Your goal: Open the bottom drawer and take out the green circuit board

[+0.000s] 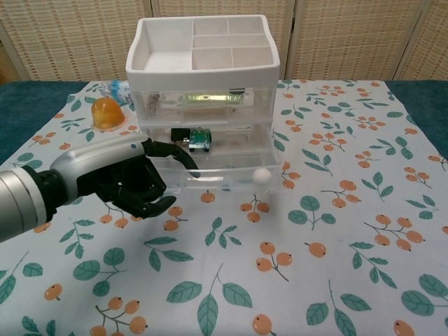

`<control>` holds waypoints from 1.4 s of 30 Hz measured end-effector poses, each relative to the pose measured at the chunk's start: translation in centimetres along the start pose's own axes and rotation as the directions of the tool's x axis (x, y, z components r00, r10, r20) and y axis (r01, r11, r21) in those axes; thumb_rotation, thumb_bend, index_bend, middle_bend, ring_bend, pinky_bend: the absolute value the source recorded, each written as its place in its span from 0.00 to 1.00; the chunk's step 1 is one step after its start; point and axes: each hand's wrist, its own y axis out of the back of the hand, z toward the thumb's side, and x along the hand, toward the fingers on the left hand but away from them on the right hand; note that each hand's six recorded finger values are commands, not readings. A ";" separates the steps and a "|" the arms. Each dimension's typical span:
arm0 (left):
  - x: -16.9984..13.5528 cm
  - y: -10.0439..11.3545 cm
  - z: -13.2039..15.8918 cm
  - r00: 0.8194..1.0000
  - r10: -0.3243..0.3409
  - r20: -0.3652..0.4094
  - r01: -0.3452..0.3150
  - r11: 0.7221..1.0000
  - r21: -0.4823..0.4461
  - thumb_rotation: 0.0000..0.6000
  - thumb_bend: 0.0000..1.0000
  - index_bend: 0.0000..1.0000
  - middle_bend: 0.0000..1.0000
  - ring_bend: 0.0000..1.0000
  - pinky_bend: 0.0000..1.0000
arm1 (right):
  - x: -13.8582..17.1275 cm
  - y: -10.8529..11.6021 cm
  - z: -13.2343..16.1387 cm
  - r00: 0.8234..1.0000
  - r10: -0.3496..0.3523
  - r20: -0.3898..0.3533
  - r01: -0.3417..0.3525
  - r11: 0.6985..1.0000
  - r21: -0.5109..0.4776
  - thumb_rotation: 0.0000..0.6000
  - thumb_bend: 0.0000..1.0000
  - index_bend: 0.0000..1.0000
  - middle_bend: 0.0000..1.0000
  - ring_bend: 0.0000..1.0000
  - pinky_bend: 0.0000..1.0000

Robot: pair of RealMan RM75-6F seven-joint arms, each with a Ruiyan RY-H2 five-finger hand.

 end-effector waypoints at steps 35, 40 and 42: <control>-1.2 -1.1 0.2 1.000 -0.023 0.002 0.023 1.000 0.005 1.00 0.45 0.31 0.91 0.98 1.00 | 0.1 0.0 0.0 1.000 0.002 0.000 -0.002 1.000 0.002 1.00 0.29 0.14 0.22 0.13 0.21; -1.3 -0.9 0.3 1.000 -0.013 0.006 0.013 1.000 0.002 1.00 0.45 0.18 0.90 0.98 1.00 | 0.1 0.0 0.0 1.000 0.001 0.000 -0.001 1.000 0.003 1.00 0.29 0.14 0.22 0.13 0.21; -1.4 -0.8 0.3 1.000 -0.012 0.009 0.012 1.000 0.003 1.00 0.45 0.16 0.90 0.98 1.00 | 0.1 0.0 0.0 1.000 0.001 0.001 -0.001 1.000 0.002 1.00 0.29 0.14 0.22 0.13 0.21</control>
